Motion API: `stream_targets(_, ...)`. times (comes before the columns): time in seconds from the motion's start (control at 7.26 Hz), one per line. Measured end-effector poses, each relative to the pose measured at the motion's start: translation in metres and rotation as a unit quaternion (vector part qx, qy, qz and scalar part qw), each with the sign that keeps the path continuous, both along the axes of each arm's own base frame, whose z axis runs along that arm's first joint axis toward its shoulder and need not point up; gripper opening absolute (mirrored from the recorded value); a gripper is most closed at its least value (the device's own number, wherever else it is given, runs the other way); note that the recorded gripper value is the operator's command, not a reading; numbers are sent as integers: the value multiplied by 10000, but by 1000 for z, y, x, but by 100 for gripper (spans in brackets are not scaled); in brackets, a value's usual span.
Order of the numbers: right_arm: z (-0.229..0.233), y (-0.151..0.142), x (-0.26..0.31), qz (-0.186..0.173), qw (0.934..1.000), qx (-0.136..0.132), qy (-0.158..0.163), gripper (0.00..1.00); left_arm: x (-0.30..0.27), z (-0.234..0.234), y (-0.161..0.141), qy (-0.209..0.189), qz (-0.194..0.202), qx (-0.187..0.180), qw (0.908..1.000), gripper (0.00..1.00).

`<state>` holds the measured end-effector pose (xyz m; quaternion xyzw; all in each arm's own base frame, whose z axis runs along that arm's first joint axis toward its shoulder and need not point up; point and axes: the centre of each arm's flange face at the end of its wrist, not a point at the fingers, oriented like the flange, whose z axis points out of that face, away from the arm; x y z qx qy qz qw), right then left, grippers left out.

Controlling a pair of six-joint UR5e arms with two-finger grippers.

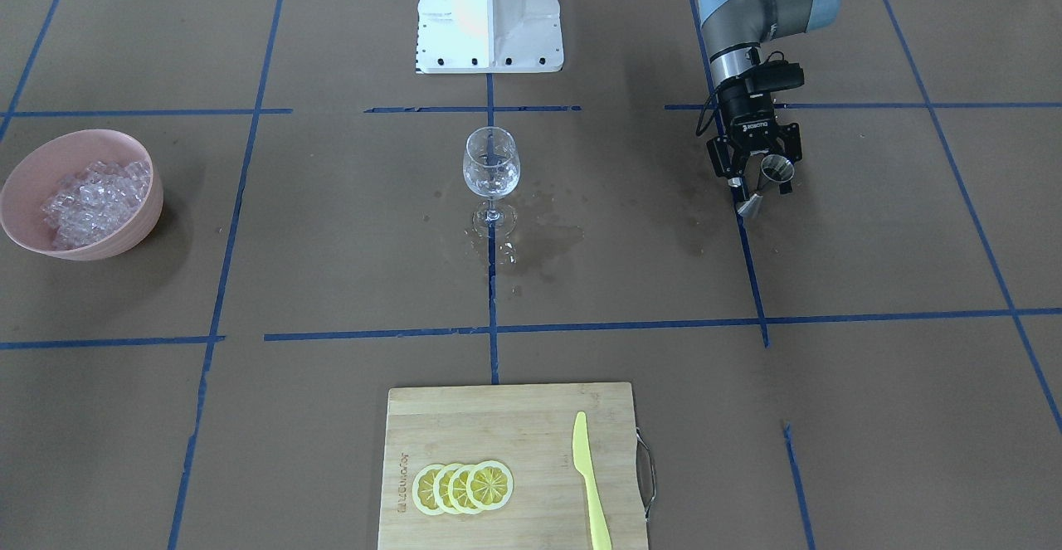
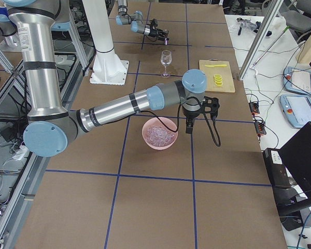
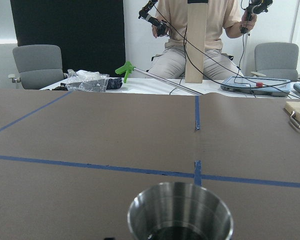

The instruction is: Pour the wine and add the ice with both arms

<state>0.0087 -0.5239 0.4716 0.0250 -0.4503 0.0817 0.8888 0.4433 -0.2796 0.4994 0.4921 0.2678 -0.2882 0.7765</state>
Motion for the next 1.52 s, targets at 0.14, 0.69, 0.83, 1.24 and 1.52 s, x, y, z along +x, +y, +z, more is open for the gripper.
stream_targets(0.14, 0, 1, 0, -3, 10000, 0, -9, 100, 4, 1, -1, -13, -2, -4, 10000, 67)
stream_targets(0.69, -3, 9, -1, -23, 10000, 15, -57, 100, 4, 8, -3, -81, -13, -22, 10000, 21)
stream_targets(0.83, -3, 9, -1, -25, 10000, 18, -59, 100, 3, 10, -3, -92, -16, -27, 10000, 0)
stream_targets(1.24, -3, 9, -1, -26, 10000, 30, -60, 100, -11, -2, -4, 21, -39, -12, 10000, 0)
stream_targets(1.52, -5, 9, -1, -27, 10000, 49, -62, 100, -36, -29, -3, 201, -37, 34, 9998, 0)
